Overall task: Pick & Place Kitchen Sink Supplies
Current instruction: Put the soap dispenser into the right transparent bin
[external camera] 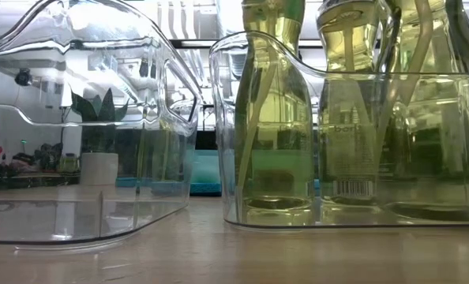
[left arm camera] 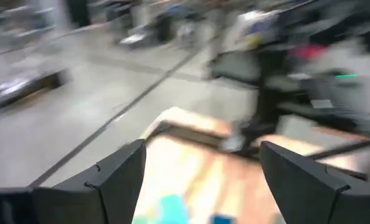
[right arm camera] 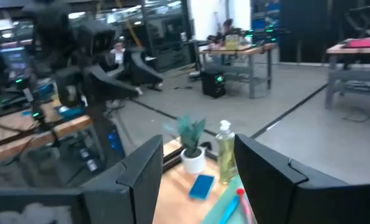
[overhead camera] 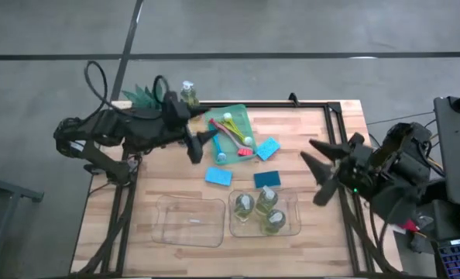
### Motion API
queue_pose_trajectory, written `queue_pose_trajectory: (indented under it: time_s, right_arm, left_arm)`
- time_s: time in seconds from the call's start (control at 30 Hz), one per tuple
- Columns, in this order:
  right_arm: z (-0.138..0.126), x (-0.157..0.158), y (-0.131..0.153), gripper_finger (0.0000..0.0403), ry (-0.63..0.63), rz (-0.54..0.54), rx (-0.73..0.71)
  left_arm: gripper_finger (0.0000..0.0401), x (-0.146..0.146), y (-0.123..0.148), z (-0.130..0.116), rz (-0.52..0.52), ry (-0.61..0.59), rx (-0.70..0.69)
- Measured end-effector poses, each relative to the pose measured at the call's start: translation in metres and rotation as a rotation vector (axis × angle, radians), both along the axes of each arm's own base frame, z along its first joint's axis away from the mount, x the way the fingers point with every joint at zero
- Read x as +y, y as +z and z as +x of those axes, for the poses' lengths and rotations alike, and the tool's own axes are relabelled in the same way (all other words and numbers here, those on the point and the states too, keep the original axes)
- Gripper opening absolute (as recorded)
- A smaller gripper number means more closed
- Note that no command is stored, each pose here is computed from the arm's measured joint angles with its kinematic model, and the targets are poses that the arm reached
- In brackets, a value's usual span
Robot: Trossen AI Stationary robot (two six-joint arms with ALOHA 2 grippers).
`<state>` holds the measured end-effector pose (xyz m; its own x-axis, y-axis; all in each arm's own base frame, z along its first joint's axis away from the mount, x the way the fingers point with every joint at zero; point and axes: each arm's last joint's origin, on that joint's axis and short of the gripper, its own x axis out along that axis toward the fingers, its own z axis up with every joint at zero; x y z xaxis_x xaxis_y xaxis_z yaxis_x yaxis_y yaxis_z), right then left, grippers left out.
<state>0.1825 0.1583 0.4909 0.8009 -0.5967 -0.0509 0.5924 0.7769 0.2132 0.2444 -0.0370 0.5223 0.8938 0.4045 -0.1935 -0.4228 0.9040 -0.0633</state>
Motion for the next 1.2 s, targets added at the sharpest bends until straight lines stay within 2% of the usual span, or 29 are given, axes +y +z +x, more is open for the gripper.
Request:
queue_pose_trajectory:
  time_s: [0.07,0.23,0.43,0.63,0.83,1.0,1.13,1.2]
  right_arm:
    - [0.003,-0.006,0.004,0.0192,-0.024,0.000,-0.001]
    - [0.007,-0.016,0.008,0.0185,-0.061,-0.038,0.029]
    - [0.003,-0.035,0.020,0.0177,-0.098,-0.057,0.044]
    - [-0.010,-0.056,0.030,0.0168,-0.018,-0.070,0.092]
    - [-0.022,-0.065,0.034,0.0156,0.044,-0.126,0.142]
    - [-0.035,-0.075,0.040,0.0148,0.064,-0.125,0.135]
    - [-0.041,-0.083,0.042,0.0142,0.052,-0.138,0.139]
    - [-0.044,-0.088,0.044,0.0139,0.038,-0.140,0.138]
  left_arm:
    - [0.0305,0.008,-0.006,-0.002,-0.025,0.076,0.047]
    - [0.0305,0.026,-0.019,-0.004,-0.104,0.134,0.147]
    - [0.0305,0.061,-0.041,-0.002,-0.121,0.293,0.266]
    - [0.0305,0.096,-0.069,0.001,-0.202,0.462,0.318]
    - [0.0305,0.111,-0.108,0.004,-0.251,0.543,0.424]
    - [0.0305,0.113,-0.148,-0.002,-0.346,0.610,0.439]
    - [0.0305,0.112,-0.184,-0.005,-0.354,0.595,0.393]
    - [0.0305,0.111,-0.197,-0.007,-0.314,0.559,0.328]
